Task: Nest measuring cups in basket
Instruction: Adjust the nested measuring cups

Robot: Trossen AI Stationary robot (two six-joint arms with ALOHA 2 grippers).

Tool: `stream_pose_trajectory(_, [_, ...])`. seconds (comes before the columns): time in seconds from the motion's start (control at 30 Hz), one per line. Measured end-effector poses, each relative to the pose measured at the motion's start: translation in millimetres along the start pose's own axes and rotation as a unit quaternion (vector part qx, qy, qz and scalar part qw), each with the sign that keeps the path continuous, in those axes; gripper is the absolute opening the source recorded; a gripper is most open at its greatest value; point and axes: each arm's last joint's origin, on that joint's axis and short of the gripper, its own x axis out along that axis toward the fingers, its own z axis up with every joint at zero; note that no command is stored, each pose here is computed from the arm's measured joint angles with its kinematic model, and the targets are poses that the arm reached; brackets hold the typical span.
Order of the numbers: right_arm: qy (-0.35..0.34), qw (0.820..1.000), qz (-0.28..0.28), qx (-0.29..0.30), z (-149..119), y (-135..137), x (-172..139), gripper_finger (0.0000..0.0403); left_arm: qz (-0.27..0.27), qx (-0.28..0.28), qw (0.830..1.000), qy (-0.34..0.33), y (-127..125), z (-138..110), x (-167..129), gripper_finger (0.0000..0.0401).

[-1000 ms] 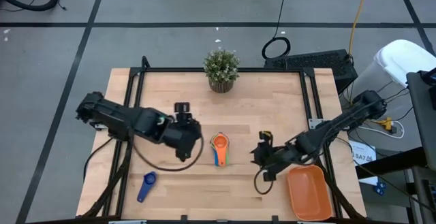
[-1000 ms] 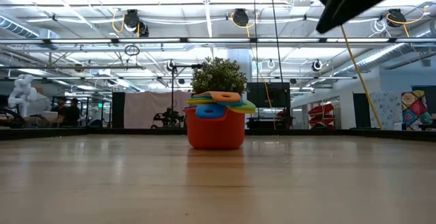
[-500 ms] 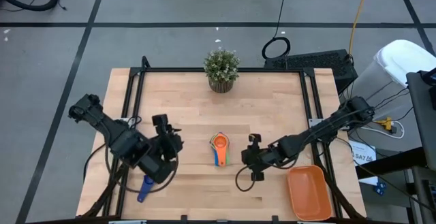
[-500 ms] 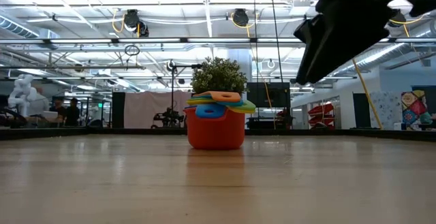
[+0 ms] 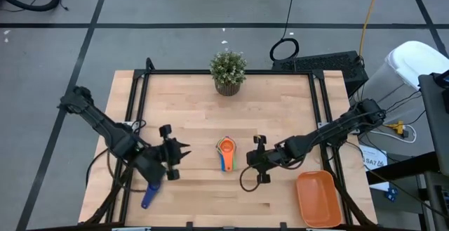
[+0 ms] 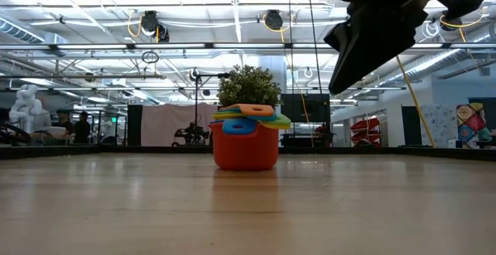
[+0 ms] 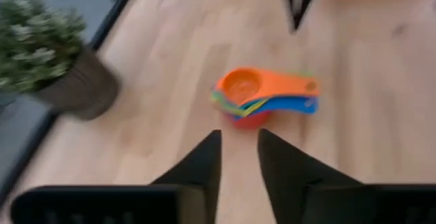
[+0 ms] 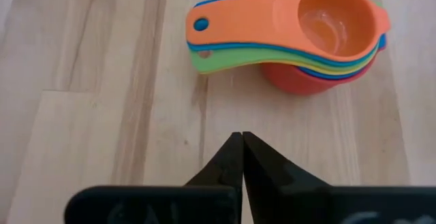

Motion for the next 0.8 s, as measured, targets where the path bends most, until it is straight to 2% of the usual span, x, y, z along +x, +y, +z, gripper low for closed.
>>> stream_pose_trajectory(0.13, [0.002, 1.0, 0.0, -0.005, 1, -4, 4, 0.0, -0.062, -0.041, 0.994, -0.074, 18, -22, 0, 0.0033])
stream_pose_trajectory(0.23, [0.014, 1.0, 0.009, -0.003, 1, -9, 15, 0.0, -0.079, -0.074, 0.988, -0.108, 30, -40, 5, 0.0006])
stream_pose_trajectory(0.43, [0.048, 0.998, 0.033, -0.006, -4, -14, 43, 0.0, -0.087, -0.116, 0.983, -0.113, 39, -72, 22, 0.0004])
stream_pose_trajectory(0.8, [0.027, 0.997, 0.069, -0.018, 16, -13, 71, 0.0, -0.09, -0.12, 0.982, -0.117, 38, -77, 27, 0.0004])
